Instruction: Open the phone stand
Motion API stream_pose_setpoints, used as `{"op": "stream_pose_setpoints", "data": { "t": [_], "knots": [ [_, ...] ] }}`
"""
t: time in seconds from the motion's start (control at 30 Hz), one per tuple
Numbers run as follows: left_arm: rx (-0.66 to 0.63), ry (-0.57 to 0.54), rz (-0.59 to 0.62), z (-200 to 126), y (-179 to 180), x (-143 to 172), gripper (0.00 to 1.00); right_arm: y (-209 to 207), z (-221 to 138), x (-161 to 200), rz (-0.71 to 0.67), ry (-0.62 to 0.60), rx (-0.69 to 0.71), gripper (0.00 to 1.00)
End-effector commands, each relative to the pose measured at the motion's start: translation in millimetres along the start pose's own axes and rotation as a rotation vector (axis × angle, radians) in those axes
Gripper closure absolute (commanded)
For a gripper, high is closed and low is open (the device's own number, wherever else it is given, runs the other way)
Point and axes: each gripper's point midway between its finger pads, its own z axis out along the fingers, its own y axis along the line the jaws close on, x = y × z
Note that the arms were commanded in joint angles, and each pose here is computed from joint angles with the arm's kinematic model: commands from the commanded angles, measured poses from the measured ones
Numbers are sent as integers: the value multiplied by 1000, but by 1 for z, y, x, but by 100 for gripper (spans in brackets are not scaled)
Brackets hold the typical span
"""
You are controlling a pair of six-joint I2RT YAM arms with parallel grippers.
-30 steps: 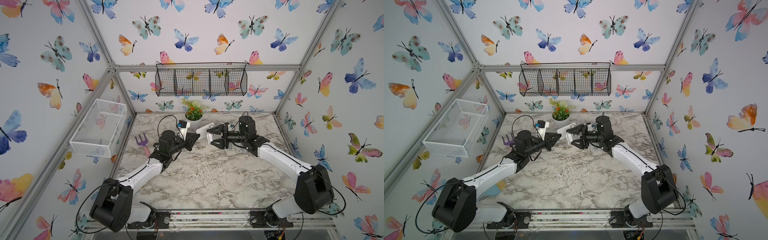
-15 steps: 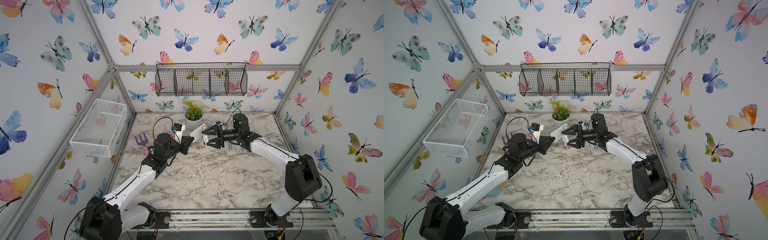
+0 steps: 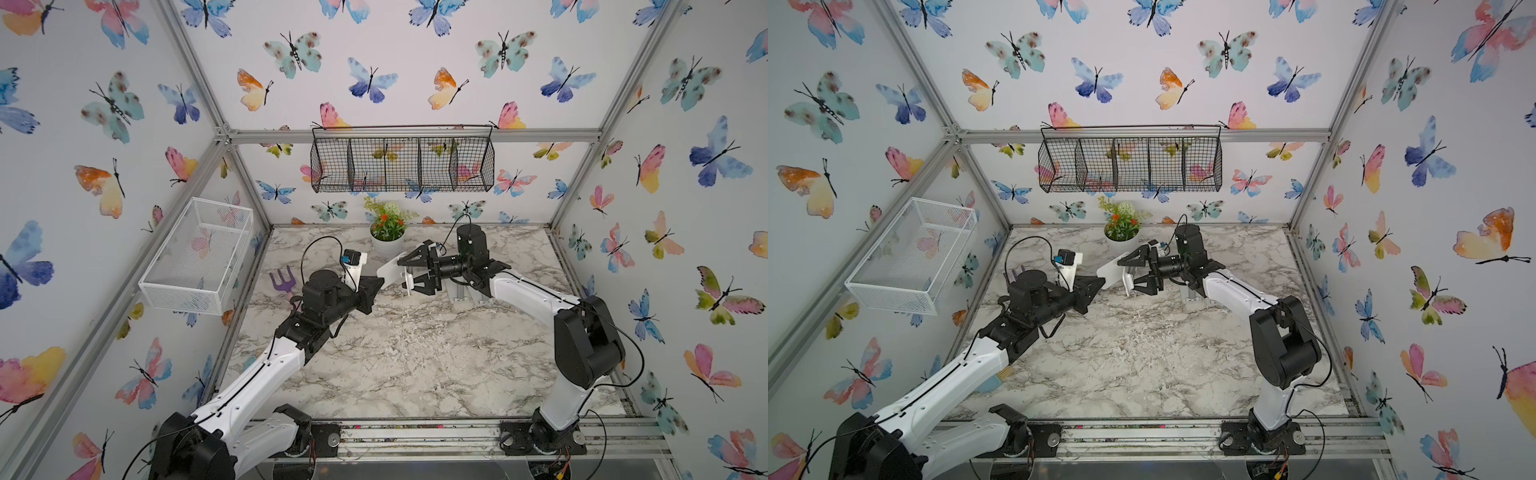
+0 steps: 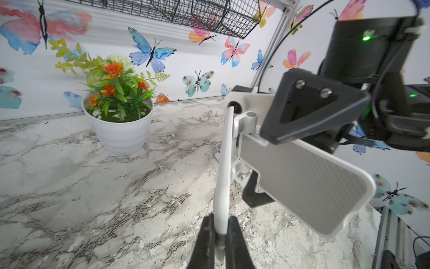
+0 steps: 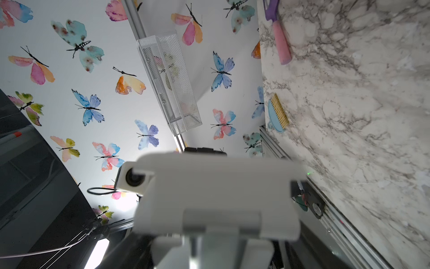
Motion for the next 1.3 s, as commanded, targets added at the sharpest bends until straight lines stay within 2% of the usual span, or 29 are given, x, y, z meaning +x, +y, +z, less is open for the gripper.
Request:
{"op": "stream_pose_setpoints", "data": {
  "t": [0.0, 0.13, 0.3, 0.63, 0.77, 0.93, 1.0, 1.1, 1.13, 1.2, 1.27],
  "knots": [
    [79, -106, 56, -13, -24, -34, 100, 1, 2, -14, -33, -37, -3, 13],
    [82, -105, 55, -13, -24, -34, 100, 1, 4, -18, -32, -38, -6, 2],
    [51, -97, 63, -12, -19, -33, 100, 2, 1, -19, -41, -56, 1, 2],
    [-59, -18, 110, -7, 5, -11, 100, 1, -17, -28, -154, -155, 182, 2],
    [-94, 12, 131, -5, 12, -3, 100, 3, -25, -36, -223, -197, 312, 2],
    [-142, 49, 160, -4, 22, 4, 100, -1, -47, -52, -338, -261, 588, 2],
    [-153, 61, 176, -3, 24, 7, 100, -5, -53, -54, -367, -266, 684, 5],
    [-169, 77, 193, -1, 28, 9, 100, -12, -55, -56, -407, -273, 789, 15],
    [-176, 82, 196, -1, 29, 9, 100, -13, -54, -56, -424, -272, 813, 19],
    [-181, 85, 198, 0, 30, 9, 100, -15, -48, -54, -445, -269, 846, 35],
    [-181, 92, 200, 2, 31, 10, 100, -16, -42, -51, -469, -264, 873, 42]
  ]
}}
